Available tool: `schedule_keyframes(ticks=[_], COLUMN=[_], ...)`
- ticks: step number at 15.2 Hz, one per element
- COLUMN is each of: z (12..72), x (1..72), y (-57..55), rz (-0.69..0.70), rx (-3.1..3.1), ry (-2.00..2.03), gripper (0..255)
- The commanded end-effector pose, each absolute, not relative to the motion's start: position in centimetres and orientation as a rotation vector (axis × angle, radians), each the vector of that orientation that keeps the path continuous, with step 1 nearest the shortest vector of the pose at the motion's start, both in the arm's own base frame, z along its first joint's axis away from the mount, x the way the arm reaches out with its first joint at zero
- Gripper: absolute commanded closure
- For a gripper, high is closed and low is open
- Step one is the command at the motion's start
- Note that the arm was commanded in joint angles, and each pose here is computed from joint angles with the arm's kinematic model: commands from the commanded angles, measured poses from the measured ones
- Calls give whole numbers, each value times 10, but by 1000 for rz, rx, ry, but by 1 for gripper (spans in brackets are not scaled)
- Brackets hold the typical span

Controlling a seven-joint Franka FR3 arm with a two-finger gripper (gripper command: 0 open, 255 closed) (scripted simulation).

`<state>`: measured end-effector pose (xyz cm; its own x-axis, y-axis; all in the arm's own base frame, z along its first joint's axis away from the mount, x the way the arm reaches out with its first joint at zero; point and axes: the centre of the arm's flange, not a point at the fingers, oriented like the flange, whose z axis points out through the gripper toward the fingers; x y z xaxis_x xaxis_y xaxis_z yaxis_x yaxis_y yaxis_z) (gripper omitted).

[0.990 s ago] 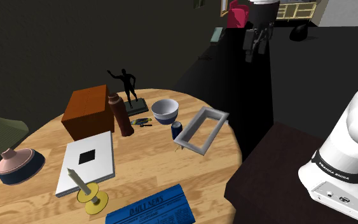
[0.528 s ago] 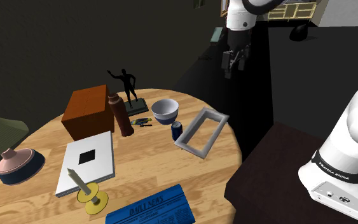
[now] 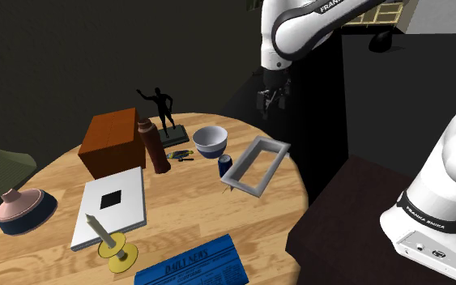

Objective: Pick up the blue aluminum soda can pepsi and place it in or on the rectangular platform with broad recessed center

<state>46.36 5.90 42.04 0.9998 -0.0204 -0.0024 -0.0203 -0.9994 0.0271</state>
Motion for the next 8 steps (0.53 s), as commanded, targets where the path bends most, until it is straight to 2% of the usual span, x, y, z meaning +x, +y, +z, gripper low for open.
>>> schedule_keyframes(ticks=[1,8], z=[403,335], x=[481,539], y=[66,90], rz=[-2,-2], rx=[3116,3121], ry=[-34,-43], gripper=[0,0])
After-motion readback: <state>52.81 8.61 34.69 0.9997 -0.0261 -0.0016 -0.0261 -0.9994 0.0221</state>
